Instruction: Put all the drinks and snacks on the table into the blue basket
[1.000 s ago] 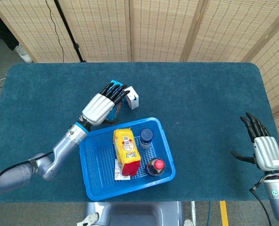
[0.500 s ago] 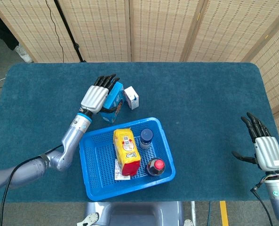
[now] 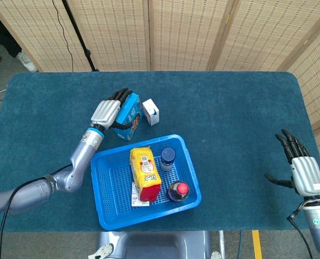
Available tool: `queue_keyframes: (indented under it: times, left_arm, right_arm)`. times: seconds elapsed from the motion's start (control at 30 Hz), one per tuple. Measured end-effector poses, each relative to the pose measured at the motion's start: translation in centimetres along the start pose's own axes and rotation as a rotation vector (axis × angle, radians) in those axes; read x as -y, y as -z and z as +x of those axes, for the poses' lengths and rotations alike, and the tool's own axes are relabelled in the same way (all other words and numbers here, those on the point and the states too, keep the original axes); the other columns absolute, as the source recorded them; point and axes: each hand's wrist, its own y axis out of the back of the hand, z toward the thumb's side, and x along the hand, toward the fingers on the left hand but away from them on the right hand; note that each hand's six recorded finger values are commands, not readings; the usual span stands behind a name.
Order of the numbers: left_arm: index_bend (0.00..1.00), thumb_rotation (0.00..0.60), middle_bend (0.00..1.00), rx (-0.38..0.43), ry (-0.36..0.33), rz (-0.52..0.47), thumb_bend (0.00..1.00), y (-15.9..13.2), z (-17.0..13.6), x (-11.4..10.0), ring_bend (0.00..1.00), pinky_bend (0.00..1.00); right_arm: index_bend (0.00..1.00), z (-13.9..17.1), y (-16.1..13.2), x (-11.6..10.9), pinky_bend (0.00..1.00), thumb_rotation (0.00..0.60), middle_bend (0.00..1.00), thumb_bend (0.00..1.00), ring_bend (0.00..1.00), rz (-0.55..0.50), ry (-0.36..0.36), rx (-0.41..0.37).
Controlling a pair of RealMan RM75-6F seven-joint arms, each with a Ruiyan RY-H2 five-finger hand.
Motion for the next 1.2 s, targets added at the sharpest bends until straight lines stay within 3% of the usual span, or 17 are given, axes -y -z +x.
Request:
queue_keyframes:
  times: [0.1, 0.17, 0.3, 0.4, 0.5, 0.87, 1.2]
  left_arm:
    - [0.01, 0.600, 0.00, 0.007, -0.032, -0.023, 0.51, -0.6, 0.1, 0.1, 0.08, 0.52]
    - [0.08, 0.600, 0.00, 0.014, -0.047, -0.032, 0.60, -0.9, 0.2, 0.3, 0.20, 0.60]
    - [0.29, 0.600, 0.17, 0.021, -0.093, -0.040, 0.68, -1.4, 0.2, 0.0, 0.35, 0.66]
    - [0.38, 0.600, 0.25, 0.030, -0.127, -0.040, 0.71, -1.7, 0.1, -0.3, 0.39, 0.66]
    - [0.45, 0.600, 0.31, 0.040, -0.150, -0.038, 0.72, -1.9, -0.1, -0.7, 0.42, 0.67]
    - [0.54, 0.600, 0.38, 0.144, -0.205, -0.023, 0.73, -3.0, -2.0, -2.9, 0.47, 0.67]
    - [0.57, 0.600, 0.39, 0.395, -0.261, 0.024, 0.73, -6.0, -6.8, -5.9, 0.48, 0.67]
  right_arm:
    - [0.00, 0.0, 0.0, 0.0, 0.14, 0.600, 0.00, 0.00, 0.00, -0.002, -0.001, -0.002]
    - [0.00, 0.0, 0.0, 0.0, 0.14, 0.600, 0.00, 0.00, 0.00, -0.004, -0.001, -0.002]
    - [0.00, 0.0, 0.1, 0.0, 0.14, 0.600, 0.00, 0.00, 0.00, -0.011, -0.004, 0.001]
    - [0.00, 0.0, 0.2, -0.1, 0.14, 0.600, 0.00, 0.00, 0.00, -0.010, -0.004, 0.001]
    - [0.00, 0.0, 0.1, -0.1, 0.14, 0.600, 0.00, 0.00, 0.00, -0.012, -0.005, 0.001]
    - [0.00, 0.2, -0.2, -0.2, 0.14, 0.600, 0.00, 0.00, 0.00, -0.018, 0.000, -0.009]
    - [0.00, 0.3, -0.3, -0.1, 0.14, 0.600, 0.00, 0.00, 0.00, -0.019, -0.004, -0.011]
